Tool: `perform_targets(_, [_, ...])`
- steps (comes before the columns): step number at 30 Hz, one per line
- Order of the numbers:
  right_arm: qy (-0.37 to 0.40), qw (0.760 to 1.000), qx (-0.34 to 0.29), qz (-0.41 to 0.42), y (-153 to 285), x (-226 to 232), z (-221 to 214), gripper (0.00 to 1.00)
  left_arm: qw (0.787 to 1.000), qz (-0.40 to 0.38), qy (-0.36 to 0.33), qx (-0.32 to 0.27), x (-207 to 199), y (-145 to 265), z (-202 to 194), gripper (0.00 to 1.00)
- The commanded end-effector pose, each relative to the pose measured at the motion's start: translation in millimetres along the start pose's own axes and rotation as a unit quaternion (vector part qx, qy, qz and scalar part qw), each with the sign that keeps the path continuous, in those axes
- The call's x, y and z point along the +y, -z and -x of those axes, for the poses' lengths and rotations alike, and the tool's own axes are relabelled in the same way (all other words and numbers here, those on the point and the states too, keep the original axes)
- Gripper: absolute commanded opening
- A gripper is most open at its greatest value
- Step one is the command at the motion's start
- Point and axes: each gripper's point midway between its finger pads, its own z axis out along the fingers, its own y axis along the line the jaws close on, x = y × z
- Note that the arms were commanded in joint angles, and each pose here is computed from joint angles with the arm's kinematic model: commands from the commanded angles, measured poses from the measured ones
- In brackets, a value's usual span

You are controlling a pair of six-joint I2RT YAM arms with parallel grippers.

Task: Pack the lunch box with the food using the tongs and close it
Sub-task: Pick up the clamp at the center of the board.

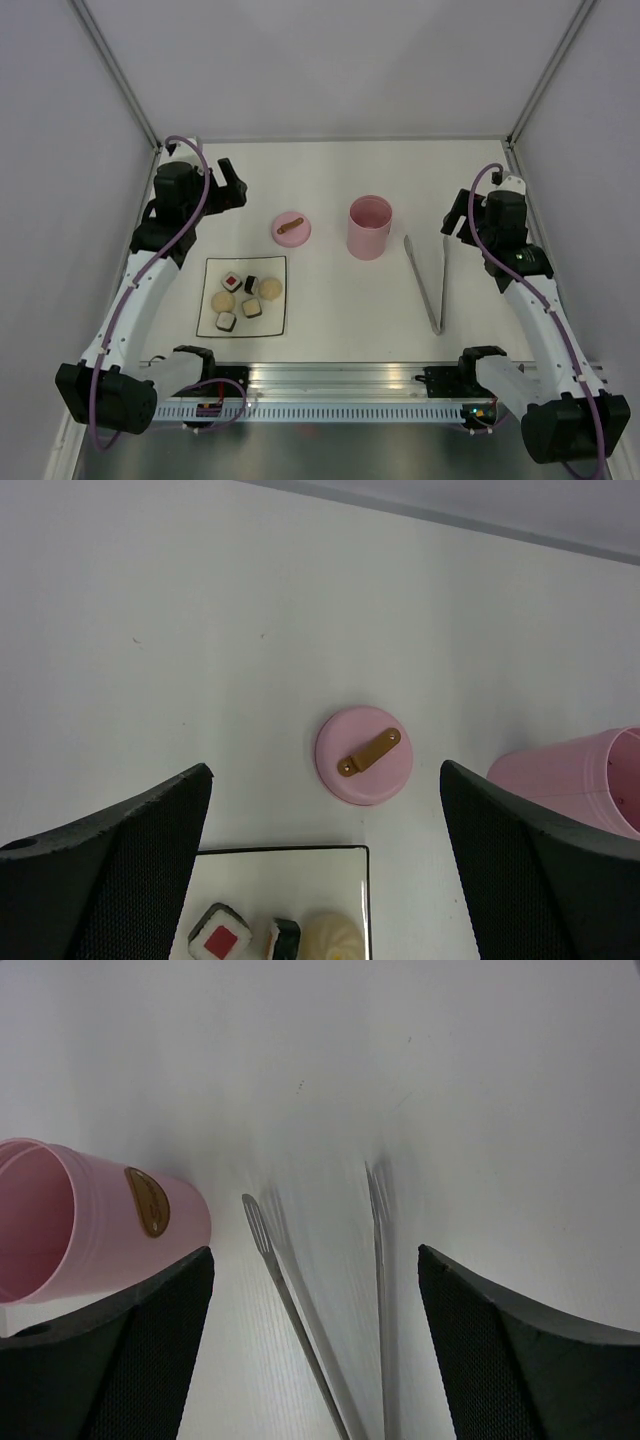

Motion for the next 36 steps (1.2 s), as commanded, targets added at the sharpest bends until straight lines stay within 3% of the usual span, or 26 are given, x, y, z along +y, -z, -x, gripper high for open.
perform_targets(1, [-0.006, 1.0, -0.007, 0.001, 3, -6, -13, 0.89, 0.999, -0.014, -0.019, -0.039, -10, 11, 24, 1.0])
perform_targets(4, [-0.041, 0.999, 0.002, -0.02, 4, -15, -28, 0.98, 0.999, -0.031, -0.03, -0.031, -19, 9, 17, 1.0])
perform_targets(12, [-0.059, 0.996, 0.038, -0.053, 13, -35, -69, 0.98, 0.995, -0.067, -0.064, -0.027, -46, 17, 9, 1.0])
perform_targets(19, [-0.105, 0.994, -0.008, 0.02, 5, -21, -89, 0.98, 0.993, -0.086, -0.076, -0.024, -61, 21, 3, 1.0])
perform_targets(27, [-0.062, 0.995, 0.059, 0.049, -13, -15, -130, 0.98, 0.992, -0.091, -0.08, -0.032, -64, 28, 6, 1.0])
perform_targets(36, [-0.047, 0.994, 0.093, 0.038, -25, -11, -152, 0.98, 0.991, -0.098, -0.089, -0.036, -67, 32, 6, 1.0])
